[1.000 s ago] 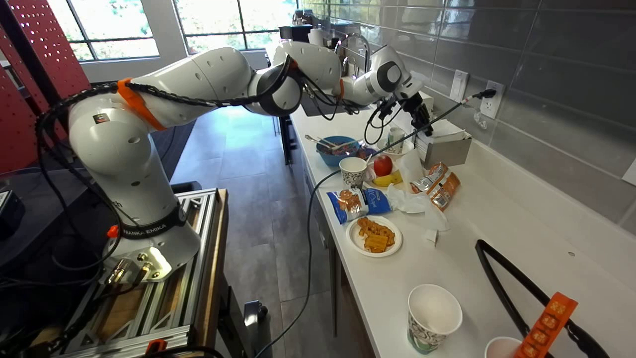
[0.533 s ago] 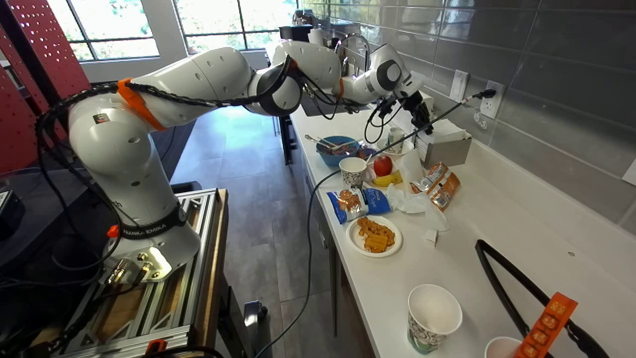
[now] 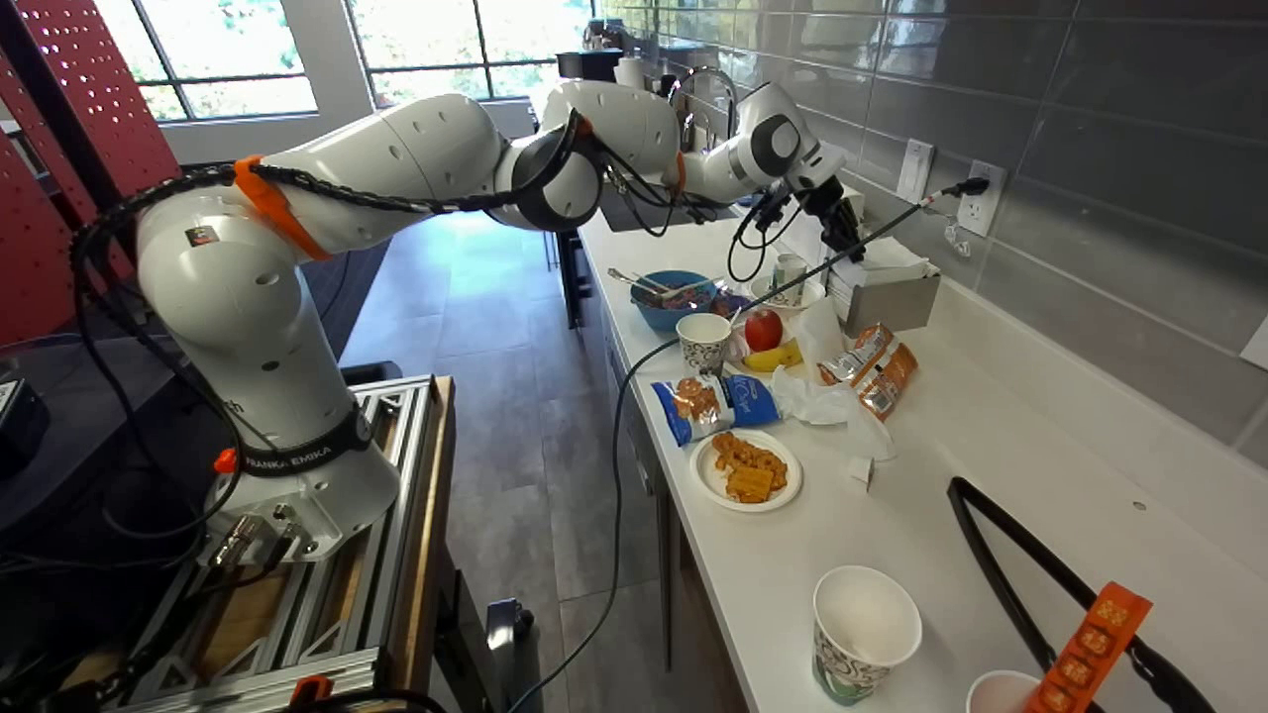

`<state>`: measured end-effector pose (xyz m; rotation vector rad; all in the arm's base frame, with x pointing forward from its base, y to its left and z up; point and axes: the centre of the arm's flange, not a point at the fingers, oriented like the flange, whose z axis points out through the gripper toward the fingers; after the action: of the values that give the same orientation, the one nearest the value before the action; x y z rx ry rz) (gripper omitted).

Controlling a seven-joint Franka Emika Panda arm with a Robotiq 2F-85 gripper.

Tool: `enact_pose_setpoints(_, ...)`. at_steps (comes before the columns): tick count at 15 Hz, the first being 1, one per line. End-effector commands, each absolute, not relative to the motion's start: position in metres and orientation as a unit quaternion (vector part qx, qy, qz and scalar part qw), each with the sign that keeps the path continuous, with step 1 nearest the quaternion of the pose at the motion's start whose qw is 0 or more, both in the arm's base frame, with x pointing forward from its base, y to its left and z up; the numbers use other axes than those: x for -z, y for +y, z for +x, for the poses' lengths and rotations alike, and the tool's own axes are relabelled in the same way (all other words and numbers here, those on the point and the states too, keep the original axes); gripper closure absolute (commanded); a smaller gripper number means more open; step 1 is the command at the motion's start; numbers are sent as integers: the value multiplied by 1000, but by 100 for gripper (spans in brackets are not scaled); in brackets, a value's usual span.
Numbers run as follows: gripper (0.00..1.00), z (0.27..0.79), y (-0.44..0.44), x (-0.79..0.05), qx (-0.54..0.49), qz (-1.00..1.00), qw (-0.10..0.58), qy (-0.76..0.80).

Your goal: Take tissue paper out of the dispenser and put it over the white plate

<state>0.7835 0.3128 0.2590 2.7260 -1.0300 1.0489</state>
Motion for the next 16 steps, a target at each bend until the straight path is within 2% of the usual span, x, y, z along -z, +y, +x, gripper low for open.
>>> enact_pose_setpoints(1,72,814,328,-257,-344,874,21,-341)
enact_pose_setpoints(5,73,814,328,-258,-347,874,20,-340)
enact_pose_setpoints(6,86,814,328,-258,-347,874,20,-341)
enact_pose_setpoints(7,93,814,327,-258,-347,873,21,-341)
enact_pose_setpoints(9,100,814,326,-258,-346,874,21,-342)
enact_pose_setpoints(16,100,804,330,-285,-340,875,-3,-343)
